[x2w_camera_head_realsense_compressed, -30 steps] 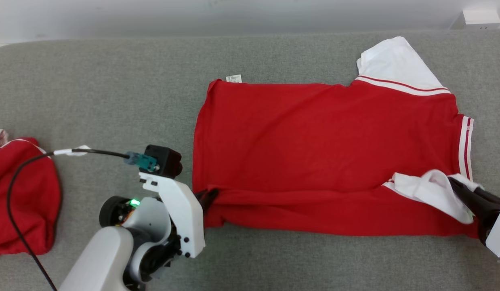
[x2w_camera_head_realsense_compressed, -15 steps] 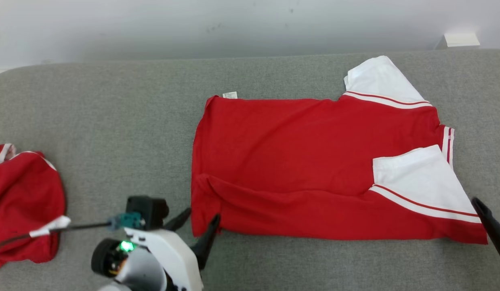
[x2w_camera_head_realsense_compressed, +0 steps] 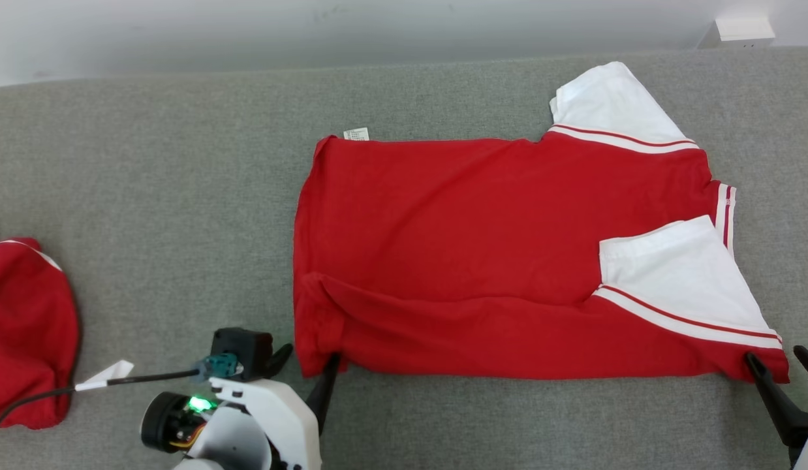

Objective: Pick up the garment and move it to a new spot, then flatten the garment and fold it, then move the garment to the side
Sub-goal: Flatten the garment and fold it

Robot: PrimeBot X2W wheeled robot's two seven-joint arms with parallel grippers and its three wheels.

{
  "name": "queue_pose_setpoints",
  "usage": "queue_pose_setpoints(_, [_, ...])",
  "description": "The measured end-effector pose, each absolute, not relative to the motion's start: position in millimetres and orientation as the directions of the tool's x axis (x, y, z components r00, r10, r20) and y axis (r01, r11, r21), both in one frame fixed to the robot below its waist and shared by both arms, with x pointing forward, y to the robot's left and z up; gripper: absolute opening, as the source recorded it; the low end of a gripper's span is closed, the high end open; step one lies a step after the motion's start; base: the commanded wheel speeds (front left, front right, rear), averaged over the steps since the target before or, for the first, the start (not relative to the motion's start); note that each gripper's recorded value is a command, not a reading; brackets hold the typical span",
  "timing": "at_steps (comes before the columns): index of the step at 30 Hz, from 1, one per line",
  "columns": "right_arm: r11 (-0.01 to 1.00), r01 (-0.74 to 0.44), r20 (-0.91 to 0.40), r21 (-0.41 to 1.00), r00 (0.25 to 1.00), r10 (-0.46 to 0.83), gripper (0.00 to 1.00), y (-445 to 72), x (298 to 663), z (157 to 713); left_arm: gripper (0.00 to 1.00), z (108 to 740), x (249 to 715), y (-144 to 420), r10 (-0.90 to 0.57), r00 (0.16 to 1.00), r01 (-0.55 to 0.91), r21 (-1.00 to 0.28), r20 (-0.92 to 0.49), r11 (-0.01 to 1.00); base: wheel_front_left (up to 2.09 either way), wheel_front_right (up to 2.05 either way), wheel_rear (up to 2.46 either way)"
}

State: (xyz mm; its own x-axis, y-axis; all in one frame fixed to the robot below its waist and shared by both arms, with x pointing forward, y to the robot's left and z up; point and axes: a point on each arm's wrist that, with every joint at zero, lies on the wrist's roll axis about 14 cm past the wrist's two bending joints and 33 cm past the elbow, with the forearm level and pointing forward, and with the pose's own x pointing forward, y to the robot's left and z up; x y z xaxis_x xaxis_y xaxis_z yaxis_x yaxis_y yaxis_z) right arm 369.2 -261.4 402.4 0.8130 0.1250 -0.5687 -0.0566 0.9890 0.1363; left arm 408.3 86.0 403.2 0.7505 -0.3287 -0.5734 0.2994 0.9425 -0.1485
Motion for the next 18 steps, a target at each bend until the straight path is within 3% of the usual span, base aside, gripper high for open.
queue_pose_setpoints(13, [0.975,-0.068,-0.666,0.211,0.721,0.194,1.0,-240,376,371,1.0,392,408,83,-0.329,0.728,0.296,-0.157,-0.601,0.942,0.0,0.0,0.0])
queue_pose_setpoints(14, [0.972,-0.067,-0.67,0.223,0.714,0.203,1.0,-238,376,370,0.74,392,407,82,-0.33,0.728,0.299,-0.155,-0.601,0.942,0.0,0.0,0.0])
queue_pose_setpoints(15, [0.97,-0.068,-0.673,0.234,0.708,0.212,0.44,-237,376,371,0.27,392,406,81,-0.333,0.726,0.301,-0.157,-0.602,0.941,0.0,0.0,0.0])
queue_pose_setpoints(16, [0.968,-0.072,-0.674,0.241,0.705,0.221,0.0,-236,376,372,0.0,392,405,80,-0.339,0.722,0.304,-0.164,-0.604,0.938,0.0,0.0,0.0])
queue_pose_setpoints(18, [0.959,-0.079,-0.671,0.27,0.699,0.247,0.0,-230,376,374,0.0,391,400,77,-0.35,0.711,0.316,-0.169,-0.61,0.934,0.0,0.0,0.0])
